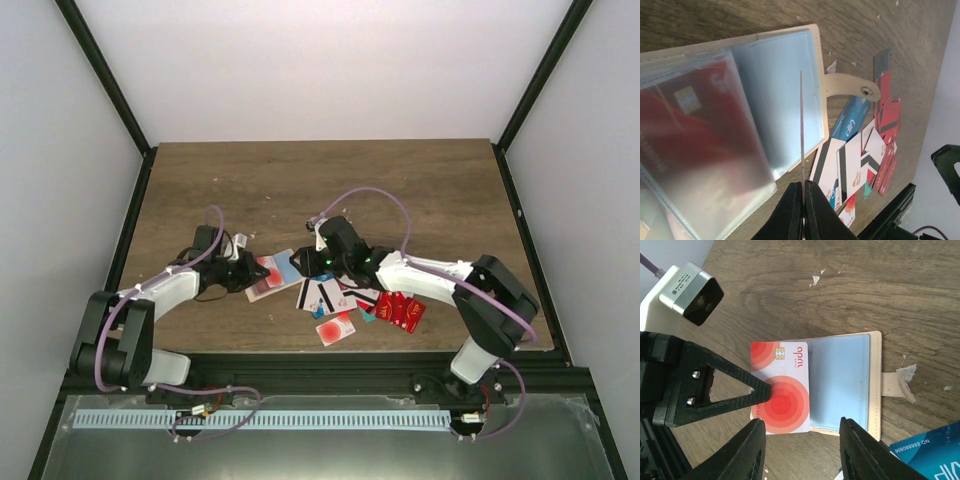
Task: Put the credit cards into the card holder
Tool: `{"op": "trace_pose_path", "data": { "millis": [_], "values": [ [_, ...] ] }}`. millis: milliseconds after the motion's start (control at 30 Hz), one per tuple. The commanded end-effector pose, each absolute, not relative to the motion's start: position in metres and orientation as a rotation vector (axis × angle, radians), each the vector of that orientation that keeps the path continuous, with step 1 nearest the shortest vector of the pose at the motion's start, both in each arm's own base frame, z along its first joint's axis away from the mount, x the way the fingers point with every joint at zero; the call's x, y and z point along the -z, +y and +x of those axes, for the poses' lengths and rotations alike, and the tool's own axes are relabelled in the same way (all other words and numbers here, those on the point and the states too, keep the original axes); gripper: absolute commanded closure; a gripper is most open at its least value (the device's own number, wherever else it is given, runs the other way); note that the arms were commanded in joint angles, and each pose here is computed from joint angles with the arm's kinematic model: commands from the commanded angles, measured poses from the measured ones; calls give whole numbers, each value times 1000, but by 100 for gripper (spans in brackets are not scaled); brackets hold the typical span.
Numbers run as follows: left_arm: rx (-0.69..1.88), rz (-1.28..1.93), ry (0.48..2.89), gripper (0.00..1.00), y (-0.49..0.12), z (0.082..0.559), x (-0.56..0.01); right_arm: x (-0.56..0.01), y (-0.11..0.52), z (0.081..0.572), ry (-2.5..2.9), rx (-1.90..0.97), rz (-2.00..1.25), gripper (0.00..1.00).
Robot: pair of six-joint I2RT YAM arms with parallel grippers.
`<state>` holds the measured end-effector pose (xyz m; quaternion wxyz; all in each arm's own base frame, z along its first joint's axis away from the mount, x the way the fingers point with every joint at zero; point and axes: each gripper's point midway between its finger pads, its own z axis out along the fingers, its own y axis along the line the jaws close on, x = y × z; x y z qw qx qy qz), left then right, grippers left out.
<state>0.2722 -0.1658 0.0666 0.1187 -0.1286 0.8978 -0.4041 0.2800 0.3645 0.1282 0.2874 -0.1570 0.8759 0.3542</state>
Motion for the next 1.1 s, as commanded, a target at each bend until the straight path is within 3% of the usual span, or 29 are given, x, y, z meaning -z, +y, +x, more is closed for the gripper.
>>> {"op": "trace_pose_path", "data": {
  "millis": [0, 400, 667, 1067],
  "values": [
    [1191, -320, 2660, 96, -168, 271, -63, -130, 372, 290, 2333, -966, -456, 58],
    [1165, -330, 2707, 96, -165, 266, -51, -104, 394, 305, 2326, -1000, -539, 62],
    [1159, -316, 2716, 96, -164, 261, -52, -67, 396, 328, 2393, -828, -546, 65],
    [1143, -317, 2749, 96, -159, 256, -48, -11, 376, 325, 2545, -694, -499, 67]
  ]
}}
